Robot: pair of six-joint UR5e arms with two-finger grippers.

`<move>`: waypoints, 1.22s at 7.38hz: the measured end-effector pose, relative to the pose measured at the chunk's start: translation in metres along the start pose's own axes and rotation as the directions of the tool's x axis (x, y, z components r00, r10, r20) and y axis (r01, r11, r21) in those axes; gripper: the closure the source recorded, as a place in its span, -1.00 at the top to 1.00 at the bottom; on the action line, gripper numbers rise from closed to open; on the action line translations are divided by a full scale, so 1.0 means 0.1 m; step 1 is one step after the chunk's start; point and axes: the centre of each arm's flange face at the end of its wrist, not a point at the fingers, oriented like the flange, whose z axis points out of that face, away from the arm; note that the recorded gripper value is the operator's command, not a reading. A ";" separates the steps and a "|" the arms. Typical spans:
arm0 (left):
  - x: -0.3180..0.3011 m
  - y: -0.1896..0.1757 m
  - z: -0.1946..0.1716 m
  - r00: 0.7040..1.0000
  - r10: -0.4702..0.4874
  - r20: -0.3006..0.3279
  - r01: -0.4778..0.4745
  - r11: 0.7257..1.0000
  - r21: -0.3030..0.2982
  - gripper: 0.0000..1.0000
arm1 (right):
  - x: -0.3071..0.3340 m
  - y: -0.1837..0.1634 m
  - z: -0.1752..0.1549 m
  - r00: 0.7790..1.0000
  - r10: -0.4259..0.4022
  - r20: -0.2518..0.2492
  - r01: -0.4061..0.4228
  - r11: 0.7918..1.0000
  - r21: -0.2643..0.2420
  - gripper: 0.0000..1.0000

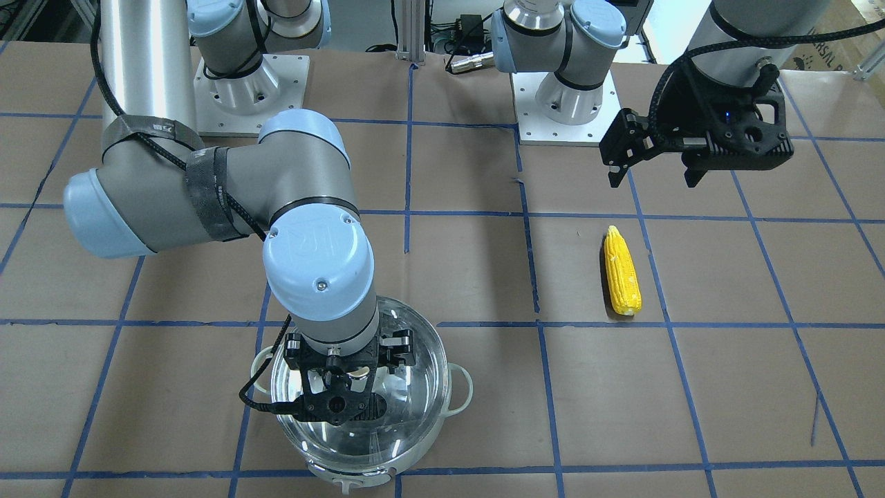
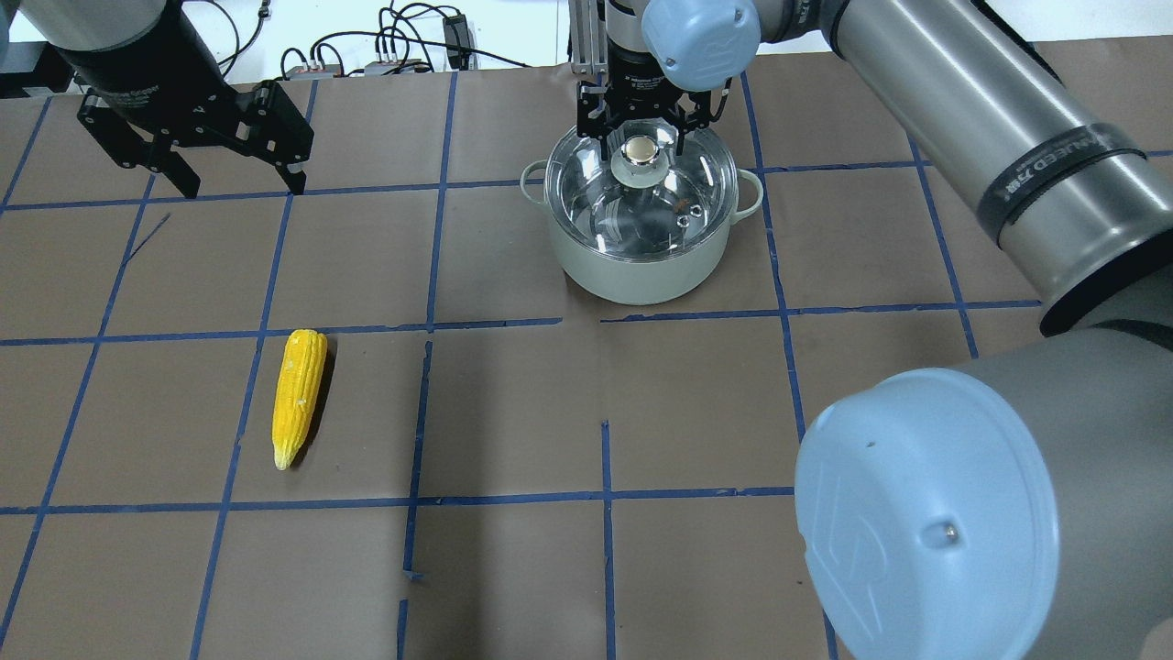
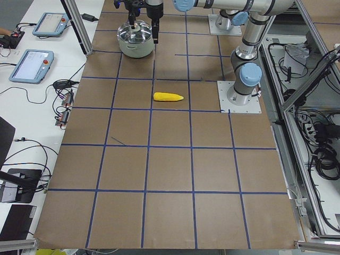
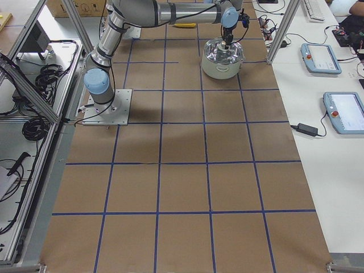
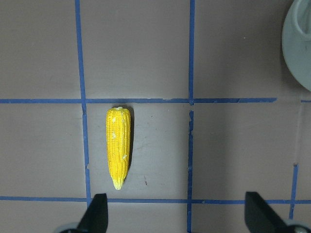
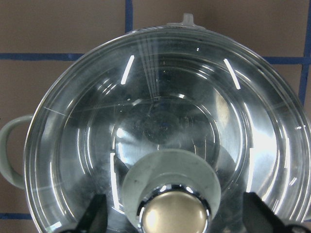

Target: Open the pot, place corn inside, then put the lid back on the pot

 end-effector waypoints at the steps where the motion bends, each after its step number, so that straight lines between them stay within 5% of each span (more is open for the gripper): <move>1: 0.00 0.00 0.00 1.000 0.001 0.000 -0.001 1.000 0.000 0.99 | 0.00 0.00 0.01 1.000 0.000 -0.001 0.000 1.000 -0.003 -0.03; 3: 0.00 0.00 0.00 1.000 0.002 -0.001 -0.002 1.000 0.000 0.99 | 0.00 0.02 0.00 1.000 0.004 -0.003 -0.004 1.000 -0.014 -0.34; 6: 0.00 0.00 0.00 1.000 0.002 -0.001 -0.002 1.000 0.001 0.99 | 0.01 0.05 -0.07 1.000 0.003 -0.006 -0.003 1.000 -0.030 -0.38; 9: -0.01 0.00 -0.02 1.000 0.002 -0.001 -0.002 1.000 0.005 0.99 | 0.19 0.26 -0.56 1.000 0.001 -0.005 -0.001 1.000 -0.031 -0.40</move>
